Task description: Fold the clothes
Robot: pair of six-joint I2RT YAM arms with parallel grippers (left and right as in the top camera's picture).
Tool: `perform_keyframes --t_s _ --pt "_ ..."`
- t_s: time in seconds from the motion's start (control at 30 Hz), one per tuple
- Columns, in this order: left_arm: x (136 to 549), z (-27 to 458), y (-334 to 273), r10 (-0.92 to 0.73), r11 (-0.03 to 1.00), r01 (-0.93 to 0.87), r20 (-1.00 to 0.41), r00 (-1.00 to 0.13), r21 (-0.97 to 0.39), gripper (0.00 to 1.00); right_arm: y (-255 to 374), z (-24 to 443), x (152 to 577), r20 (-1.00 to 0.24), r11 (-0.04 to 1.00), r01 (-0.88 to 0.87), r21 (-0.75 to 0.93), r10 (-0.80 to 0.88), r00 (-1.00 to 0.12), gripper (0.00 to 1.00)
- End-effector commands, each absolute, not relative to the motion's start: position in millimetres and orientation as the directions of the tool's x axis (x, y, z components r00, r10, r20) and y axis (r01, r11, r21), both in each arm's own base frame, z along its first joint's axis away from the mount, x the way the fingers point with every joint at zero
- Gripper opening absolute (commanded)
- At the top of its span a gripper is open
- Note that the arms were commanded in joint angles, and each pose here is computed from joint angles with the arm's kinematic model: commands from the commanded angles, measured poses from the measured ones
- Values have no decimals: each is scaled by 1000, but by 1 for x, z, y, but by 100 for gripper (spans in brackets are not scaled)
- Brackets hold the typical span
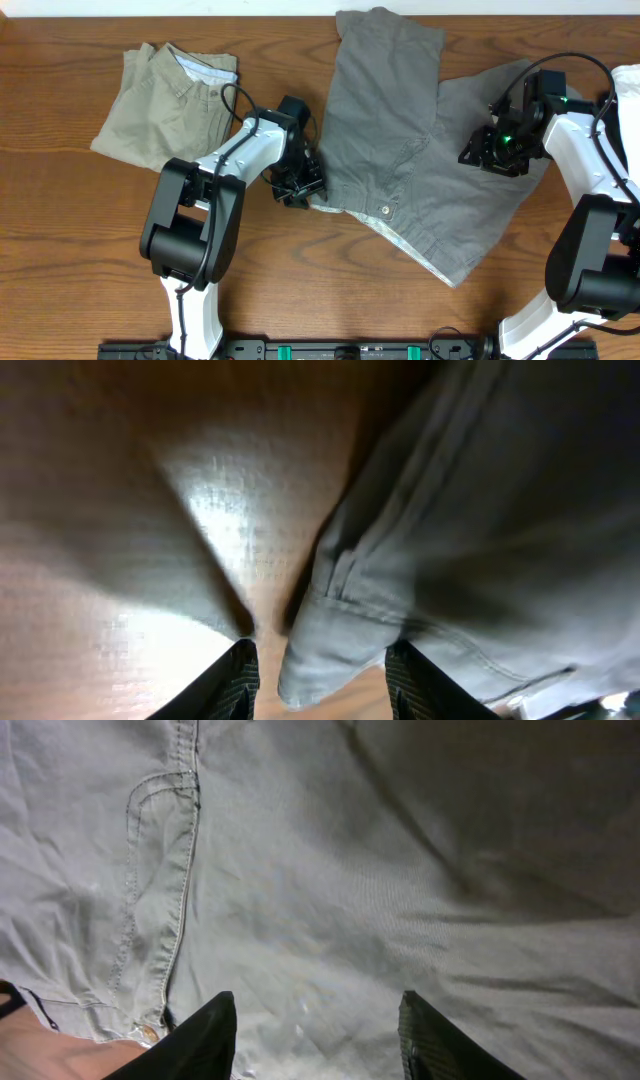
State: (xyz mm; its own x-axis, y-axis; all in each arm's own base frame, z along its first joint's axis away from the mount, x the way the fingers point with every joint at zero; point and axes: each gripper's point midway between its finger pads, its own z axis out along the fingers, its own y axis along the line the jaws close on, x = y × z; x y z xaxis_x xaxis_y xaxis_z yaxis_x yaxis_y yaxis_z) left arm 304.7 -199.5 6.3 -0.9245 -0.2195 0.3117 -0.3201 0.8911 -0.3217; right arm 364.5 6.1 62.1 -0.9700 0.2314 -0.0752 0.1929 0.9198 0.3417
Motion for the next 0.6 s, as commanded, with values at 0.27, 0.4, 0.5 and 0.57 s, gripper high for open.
perform_keyframes --t_s 0.27,0.4,0.5,0.57 --pt "348 2 -173 -325 873 -364 170 -930 -324 6 9 61 364 -76 921 179 347 217 -973 47" --pt "354 3 -164 -286 886 -318 142 -948 -336 6 10 58 360 -63 920 183 346 217 -974 47" --pt "364 9 -155 -268 886 -292 117 -956 -359 6 9 49 353 -47 922 189 338 217 -975 47" --pt "371 16 -150 -250 886 -269 98 -963 -379 6 10 40 345 -27 921 197 337 218 -976 46"
